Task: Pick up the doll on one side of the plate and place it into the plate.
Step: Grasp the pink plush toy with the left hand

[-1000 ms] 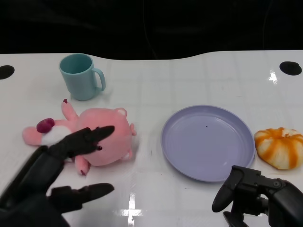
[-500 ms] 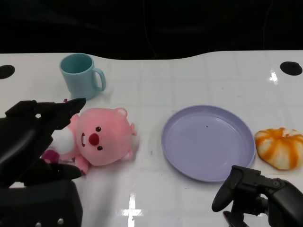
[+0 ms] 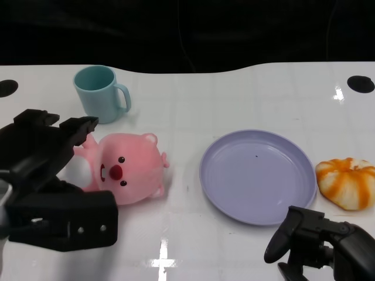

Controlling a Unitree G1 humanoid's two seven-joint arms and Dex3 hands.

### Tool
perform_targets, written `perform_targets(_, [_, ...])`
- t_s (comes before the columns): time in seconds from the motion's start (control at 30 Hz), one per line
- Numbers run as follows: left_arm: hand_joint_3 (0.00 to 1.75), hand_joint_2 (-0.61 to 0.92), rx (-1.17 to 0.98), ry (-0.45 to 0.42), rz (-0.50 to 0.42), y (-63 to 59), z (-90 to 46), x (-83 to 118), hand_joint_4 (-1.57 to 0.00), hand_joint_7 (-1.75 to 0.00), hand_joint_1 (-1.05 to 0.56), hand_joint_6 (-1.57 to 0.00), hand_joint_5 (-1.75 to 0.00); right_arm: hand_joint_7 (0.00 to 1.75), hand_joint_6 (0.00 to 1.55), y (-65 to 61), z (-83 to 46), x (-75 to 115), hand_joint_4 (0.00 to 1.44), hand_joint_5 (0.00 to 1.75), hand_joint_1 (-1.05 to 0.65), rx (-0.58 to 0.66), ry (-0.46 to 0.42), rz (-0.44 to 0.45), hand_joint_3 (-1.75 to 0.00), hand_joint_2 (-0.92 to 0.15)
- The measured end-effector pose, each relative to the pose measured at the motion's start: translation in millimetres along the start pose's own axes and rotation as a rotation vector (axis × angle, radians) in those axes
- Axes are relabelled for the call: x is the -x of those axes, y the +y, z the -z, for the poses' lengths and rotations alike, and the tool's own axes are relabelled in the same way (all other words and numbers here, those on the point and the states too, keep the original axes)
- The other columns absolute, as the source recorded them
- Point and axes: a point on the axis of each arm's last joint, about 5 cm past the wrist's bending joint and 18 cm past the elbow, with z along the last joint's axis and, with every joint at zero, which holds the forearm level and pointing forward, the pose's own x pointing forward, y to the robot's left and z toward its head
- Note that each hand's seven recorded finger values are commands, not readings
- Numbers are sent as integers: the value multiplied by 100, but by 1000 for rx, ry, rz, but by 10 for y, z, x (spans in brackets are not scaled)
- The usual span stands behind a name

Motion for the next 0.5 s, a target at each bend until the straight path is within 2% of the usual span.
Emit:
perform_targets(0.23, [1, 92, -29, 20, 103, -115, 13, -295, -2, -1, -74, -24, -37, 139, 54, -22, -1, 13, 62, 171, -12, 1, 3, 8, -101, -61])
perform_targets(0.5, [0, 92, -38, 46, 207, -230, -36, -569, -3, 0, -73, -24, -35, 138, 55, -18, -25, 29, 63, 170, -12, 5, -6, 9, -101, -62])
